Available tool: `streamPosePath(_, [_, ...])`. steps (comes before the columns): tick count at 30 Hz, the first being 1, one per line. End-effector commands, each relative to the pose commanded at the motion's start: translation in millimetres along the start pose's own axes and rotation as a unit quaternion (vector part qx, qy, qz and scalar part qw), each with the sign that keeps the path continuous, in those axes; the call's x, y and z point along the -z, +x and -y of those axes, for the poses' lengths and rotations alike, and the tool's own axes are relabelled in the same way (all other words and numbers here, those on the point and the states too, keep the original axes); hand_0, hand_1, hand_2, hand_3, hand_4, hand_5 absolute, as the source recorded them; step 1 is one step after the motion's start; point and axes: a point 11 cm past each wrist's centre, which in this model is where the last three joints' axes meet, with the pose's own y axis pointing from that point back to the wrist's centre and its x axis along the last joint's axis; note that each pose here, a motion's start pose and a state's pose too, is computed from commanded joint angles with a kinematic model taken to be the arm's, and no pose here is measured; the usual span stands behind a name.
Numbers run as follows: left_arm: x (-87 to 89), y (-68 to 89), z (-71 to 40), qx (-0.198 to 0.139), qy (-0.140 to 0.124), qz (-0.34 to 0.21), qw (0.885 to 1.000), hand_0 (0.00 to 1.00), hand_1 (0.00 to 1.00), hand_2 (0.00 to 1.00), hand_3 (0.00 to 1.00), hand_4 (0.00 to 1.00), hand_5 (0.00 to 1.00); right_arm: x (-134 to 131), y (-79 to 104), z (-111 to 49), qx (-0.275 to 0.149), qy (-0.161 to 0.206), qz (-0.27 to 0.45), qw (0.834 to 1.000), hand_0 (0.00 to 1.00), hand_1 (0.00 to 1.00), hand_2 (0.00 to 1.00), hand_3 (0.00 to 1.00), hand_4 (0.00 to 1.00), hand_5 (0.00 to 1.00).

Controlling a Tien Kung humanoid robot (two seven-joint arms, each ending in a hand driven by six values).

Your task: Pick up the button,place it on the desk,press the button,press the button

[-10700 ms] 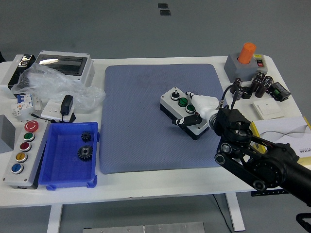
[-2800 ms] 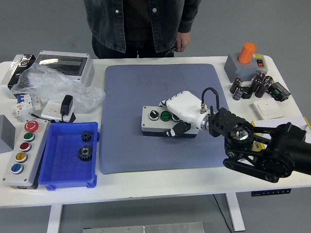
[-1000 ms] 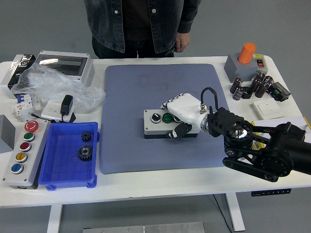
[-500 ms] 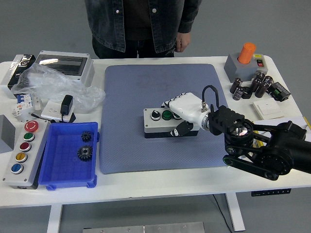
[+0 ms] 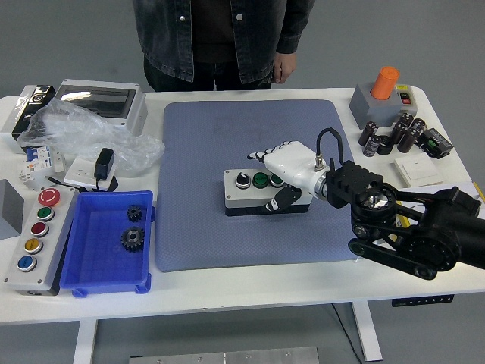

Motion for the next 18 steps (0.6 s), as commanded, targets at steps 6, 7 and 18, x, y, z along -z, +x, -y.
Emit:
streamPosePath(6, [0.6, -0.3, 0.1, 0.002, -0.001, 0.0, 1.0, 0.683, 0.703, 0.629, 0.62, 0.552, 0.411, -5.3, 21.2, -14.4, -0.016, 0.0, 0.017, 1.0, 0.82, 0.78, 0.862, 0.998, 0.998, 0.552])
streamPosePath(7, [0.9, -0.4, 0.1, 0.002, -0.002, -0.001, 1.0, 0.683, 0.703, 0.629, 0.62, 0.552, 0.411, -9.1, 24.0, -19.4, -0.019, -0.004, 0.02, 1.0, 0.82, 0.78, 0.862, 0.998, 0.998, 0.552])
streamPosePath(18, [2.6, -2.5, 0.4, 0.007, -0.007, -0.006, 1.0, 0.683, 0.704, 0.63, 0.62, 0.54, 0.415, -48.9, 57.5, -87.9, -0.118, -0.072, 0.021, 0.99, 0.83, 0.778, 0.89, 0.998, 0.998, 0.623])
